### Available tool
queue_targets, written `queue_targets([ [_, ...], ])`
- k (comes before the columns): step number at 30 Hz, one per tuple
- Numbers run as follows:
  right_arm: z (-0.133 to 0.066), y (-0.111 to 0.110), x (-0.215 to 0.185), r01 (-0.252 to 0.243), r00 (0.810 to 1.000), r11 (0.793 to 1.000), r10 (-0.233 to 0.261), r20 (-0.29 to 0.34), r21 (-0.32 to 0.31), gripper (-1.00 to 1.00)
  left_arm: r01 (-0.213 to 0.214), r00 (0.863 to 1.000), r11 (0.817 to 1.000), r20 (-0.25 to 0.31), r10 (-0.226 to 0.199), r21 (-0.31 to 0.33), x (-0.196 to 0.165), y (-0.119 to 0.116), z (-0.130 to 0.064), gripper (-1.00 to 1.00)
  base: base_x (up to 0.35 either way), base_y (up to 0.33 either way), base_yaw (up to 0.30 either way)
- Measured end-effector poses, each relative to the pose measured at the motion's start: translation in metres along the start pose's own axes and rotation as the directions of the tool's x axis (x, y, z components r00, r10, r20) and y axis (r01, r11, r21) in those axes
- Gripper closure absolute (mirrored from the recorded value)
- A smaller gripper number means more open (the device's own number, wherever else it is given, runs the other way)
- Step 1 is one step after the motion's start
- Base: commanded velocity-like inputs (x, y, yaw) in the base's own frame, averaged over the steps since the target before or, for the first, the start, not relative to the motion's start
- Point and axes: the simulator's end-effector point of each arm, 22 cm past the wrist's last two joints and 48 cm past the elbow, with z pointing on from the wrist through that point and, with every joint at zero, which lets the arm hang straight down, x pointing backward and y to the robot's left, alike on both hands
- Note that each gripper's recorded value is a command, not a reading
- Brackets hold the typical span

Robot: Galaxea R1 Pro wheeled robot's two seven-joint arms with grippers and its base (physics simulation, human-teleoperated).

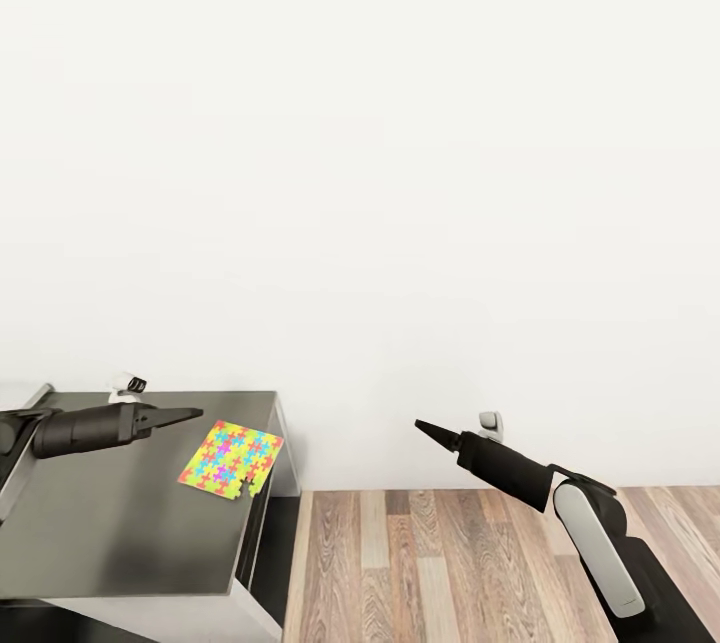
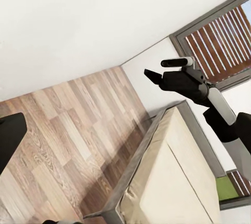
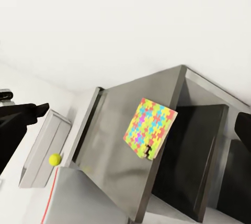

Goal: Put all the toys in the child's room - the three board games (two on the bed and one on the table), the two jigsaw puzzles on the table, and the tennis ball on the table - inside the toy box on the table in the child's room.

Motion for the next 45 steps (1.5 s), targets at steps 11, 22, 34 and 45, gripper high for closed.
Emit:
queue_targets([
  [11, 0.001, -0.014, 0.005, -0.031, 0.999, 0.999, 0.031, -0.009, 0.037, -1.0, 0.001, 1.0, 1.0, 0.001, -0.001, 0.001, 0.0, 0.0, 0.0, -1.0, 0.0, 0.001, 0.0],
  [22, 0.021, -0.005, 0.012, -0.068, 0.998, 0.997, 0.068, 0.019, 0.019, -1.0, -0.012, 1.0, 1.0, -0.001, 0.012, 0.009, -0.001, -0.004, 0.003, -1.0, 0.0, 0.0, 0.0],
  [34, 0.094, -0.076, 0.069, -0.366, 0.921, 0.916, 0.382, -0.075, 0.163, -1.0, -0.093, 0.996, 0.992, -0.002, 0.094, 0.089, -0.014, -0.051, 0.026, -1.0, 0.0, 0.0, 0.0],
  [45, 0.117, -0.046, 0.065, -0.442, 0.892, 0.897, 0.441, -0.095, 0.021, -1.0, -0.142, 0.99, 0.975, 0.012, 0.142, 0.174, -0.018, -0.09, 0.05, -1.0, 0.0, 0.0, 0.0],
])
